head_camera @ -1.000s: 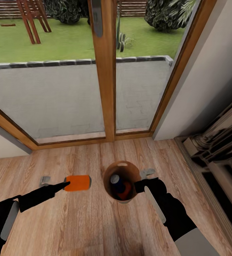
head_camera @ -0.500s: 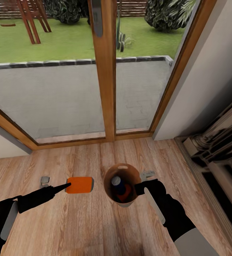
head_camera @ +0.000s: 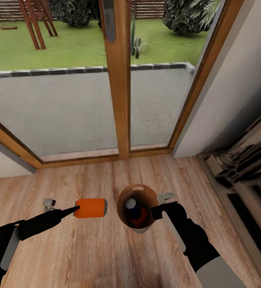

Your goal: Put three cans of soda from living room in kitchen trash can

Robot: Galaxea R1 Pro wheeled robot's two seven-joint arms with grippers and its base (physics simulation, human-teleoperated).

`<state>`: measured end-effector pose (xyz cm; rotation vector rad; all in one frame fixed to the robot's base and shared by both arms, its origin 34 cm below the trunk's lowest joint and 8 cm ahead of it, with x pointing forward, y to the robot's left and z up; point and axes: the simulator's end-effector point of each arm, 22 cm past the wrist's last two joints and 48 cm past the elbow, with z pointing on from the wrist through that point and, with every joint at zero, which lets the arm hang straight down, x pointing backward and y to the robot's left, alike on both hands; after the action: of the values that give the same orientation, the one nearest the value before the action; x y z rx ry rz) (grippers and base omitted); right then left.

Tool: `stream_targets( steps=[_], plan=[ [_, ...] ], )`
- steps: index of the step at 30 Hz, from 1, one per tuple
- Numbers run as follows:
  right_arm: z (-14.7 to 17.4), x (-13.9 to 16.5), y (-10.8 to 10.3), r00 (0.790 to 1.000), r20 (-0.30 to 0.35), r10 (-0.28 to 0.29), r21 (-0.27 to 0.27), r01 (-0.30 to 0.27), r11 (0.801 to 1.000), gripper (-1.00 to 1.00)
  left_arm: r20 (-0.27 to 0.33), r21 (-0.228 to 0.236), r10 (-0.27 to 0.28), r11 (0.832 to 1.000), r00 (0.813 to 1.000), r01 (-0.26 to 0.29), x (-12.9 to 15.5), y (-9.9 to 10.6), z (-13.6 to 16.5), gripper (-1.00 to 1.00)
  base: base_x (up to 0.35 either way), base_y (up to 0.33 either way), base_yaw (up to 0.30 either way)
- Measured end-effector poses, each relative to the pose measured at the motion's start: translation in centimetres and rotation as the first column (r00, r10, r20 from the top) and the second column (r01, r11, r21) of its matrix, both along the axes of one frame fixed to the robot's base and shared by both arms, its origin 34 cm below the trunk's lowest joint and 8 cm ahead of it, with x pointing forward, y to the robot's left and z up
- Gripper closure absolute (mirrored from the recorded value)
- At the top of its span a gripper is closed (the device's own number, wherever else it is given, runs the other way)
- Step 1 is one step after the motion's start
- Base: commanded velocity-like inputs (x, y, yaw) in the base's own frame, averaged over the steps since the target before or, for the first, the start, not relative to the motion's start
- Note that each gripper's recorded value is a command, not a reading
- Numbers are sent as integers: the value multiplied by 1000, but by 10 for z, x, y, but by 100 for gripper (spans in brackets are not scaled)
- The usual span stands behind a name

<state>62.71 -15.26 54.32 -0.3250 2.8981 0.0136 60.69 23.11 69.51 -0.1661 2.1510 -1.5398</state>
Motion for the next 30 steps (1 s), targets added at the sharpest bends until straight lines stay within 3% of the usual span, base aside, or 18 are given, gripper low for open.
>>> stream_targets(
  steps=[7, 10, 15, 20, 24, 30],
  plan=[
    [0, 0, 0, 1000, 0, 1, 0, -1, 1000, 100, 5, -15, -1, 1000, 1000, 1, 0, -2, 3, 100, 0, 0, 0],
    [0, 0, 0, 1000, -1, 1, 0, -1, 1000, 100, 20, -59, 17, 998, 1000, -15, 4, -5, 12, 100, 0, 0, 0],
    [0, -1, 1, 1000, -2, 1, 1, -1, 1000, 100, 29, -89, 30, 996, 999, -27, 7, -6, 17, 100, 0, 0, 0],
    [-8, -3, 0, 1000, 3, -6, 1, 6, 1000, 100, 31, -94, 33, 995, 999, -30, 7, -6, 18, 100, 0, 0, 0],
    [-33, -20, -8, 999, -27, -17, -20, 16, 1000, 100, 31, -96, 33, 995, 999, -30, 8, -7, 19, 100, 0, 0, 0],
    [-36, -21, -6, 999, -26, -21, -14, 21, 1000, 100, 33, -113, 39, 993, 999, -35, 8, -11, 21, 100, 0, 0, 0]
  ],
)
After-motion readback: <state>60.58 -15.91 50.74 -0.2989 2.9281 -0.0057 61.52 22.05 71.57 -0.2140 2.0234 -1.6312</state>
